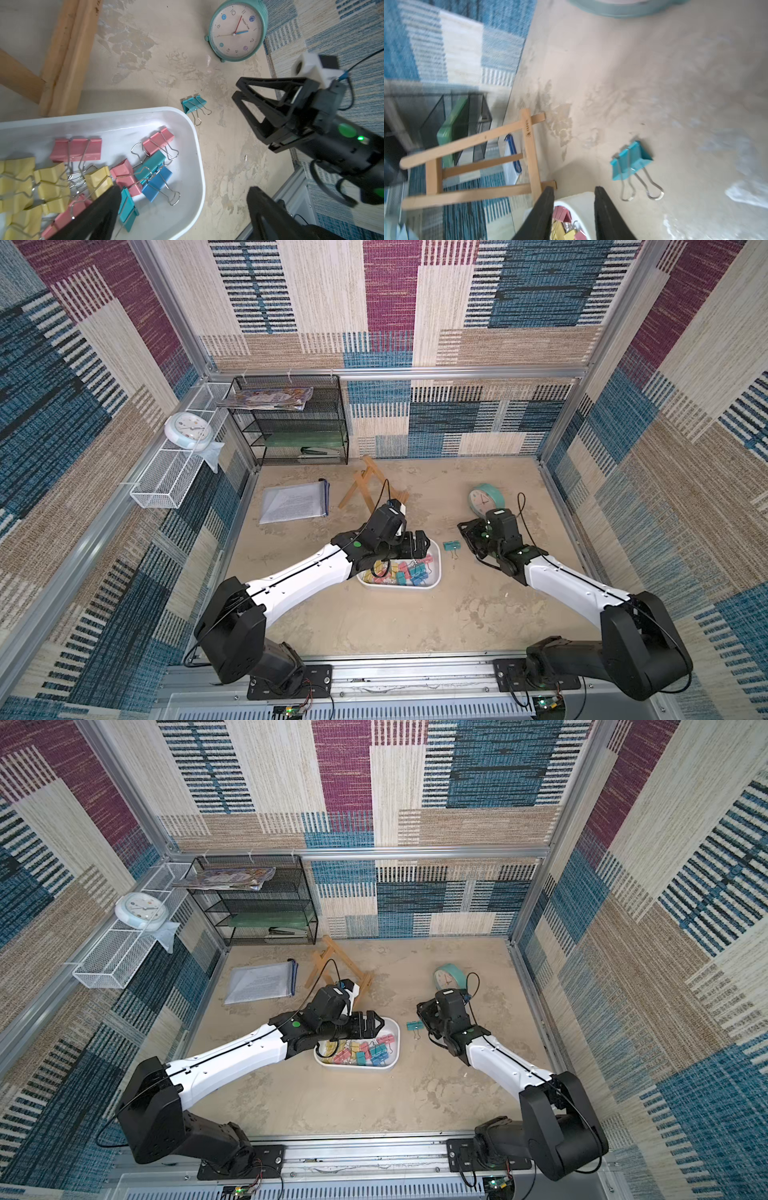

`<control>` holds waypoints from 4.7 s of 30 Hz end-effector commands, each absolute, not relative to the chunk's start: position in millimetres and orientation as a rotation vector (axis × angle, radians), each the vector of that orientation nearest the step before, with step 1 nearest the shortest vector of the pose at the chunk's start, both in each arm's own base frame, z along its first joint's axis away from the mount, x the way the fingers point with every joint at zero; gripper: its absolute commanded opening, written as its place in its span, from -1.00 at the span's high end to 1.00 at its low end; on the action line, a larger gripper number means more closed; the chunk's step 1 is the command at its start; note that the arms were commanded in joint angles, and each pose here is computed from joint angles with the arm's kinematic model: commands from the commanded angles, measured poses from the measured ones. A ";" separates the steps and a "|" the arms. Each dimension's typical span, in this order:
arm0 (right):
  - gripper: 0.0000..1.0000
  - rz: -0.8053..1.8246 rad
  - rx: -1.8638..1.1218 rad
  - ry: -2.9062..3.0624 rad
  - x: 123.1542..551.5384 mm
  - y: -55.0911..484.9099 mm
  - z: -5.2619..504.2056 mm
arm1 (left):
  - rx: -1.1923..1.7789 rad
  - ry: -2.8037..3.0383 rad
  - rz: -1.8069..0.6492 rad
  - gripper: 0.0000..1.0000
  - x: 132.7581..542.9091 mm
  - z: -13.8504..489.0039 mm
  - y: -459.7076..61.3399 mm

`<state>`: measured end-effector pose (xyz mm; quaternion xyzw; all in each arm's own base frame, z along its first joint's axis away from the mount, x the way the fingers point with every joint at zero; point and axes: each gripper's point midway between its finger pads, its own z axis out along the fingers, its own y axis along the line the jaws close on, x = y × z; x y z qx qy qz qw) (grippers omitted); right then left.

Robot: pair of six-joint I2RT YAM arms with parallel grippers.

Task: Take out the binder clips from the storage box
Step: Place the binder clip at the center of the board, then pick up the binder clip from the storage box, then place the binder clip at the center of the board.

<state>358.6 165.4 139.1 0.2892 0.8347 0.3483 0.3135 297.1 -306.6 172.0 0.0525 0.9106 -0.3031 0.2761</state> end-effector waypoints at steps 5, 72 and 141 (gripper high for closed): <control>0.33 0.788 0.067 2.567 331.4 239.6 120.2 | 0.082 2.405 -0.631 -0.97 300.7 167.4 -271.6; 1.00 0.526 0.490 2.330 338.1 267.1 99.6 | 0.048 2.357 -0.578 -0.98 289.2 174.9 -239.4; 1.00 0.853 1.366 1.886 339.2 117.6 112.5 | 0.128 2.395 -0.897 -0.98 326.2 186.8 -359.6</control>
